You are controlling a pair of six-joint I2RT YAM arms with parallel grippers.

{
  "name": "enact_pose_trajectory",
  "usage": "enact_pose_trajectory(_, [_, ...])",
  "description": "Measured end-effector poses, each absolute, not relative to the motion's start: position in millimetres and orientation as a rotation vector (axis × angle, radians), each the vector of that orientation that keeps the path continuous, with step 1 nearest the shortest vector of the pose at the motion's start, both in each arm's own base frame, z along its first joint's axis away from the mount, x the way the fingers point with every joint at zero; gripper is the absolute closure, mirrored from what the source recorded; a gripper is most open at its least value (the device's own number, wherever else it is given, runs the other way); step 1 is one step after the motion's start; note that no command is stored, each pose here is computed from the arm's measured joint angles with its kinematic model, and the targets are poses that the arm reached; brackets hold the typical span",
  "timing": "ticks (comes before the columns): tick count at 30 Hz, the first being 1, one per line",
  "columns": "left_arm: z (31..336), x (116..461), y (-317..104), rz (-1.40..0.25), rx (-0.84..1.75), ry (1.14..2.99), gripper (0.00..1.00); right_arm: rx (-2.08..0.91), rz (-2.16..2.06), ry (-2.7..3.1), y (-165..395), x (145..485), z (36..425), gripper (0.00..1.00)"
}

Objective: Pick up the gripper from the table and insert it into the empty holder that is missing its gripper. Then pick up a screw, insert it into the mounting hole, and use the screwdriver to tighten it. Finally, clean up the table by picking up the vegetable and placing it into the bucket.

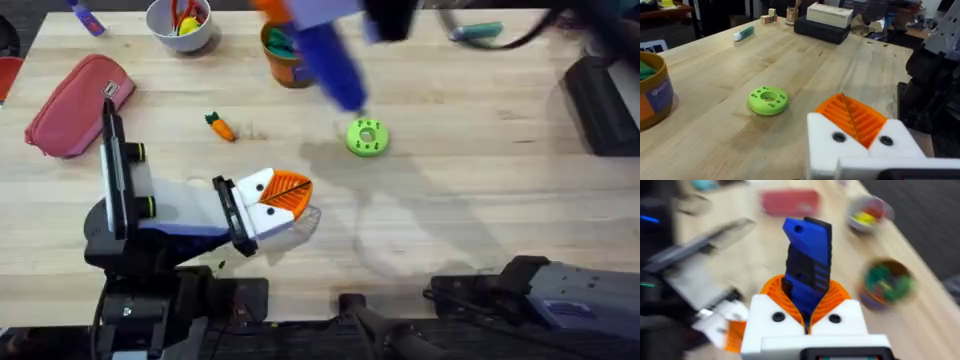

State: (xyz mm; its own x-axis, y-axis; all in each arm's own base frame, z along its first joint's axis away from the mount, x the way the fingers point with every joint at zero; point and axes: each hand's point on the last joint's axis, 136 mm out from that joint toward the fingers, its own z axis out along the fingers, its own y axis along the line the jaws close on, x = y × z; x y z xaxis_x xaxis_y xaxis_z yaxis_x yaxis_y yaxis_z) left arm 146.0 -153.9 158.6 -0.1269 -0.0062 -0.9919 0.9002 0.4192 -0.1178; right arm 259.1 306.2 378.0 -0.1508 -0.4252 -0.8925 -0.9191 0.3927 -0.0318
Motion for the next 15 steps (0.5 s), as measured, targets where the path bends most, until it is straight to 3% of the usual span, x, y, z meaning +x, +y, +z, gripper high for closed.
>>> enact_pose_trajectory(7, [158.6,145.9,-153.9,-0.958,0.835,1.489,0.995,-1.153,0.094,1.888,222.7,301.2,365.2,0.978])
enact_pose_trajectory(15, [158.6,145.9,-153.9,-0.958,0.835,1.489,0.995,-1.504,-0.344,2.003,143.8,322.2,306.9,0.978])
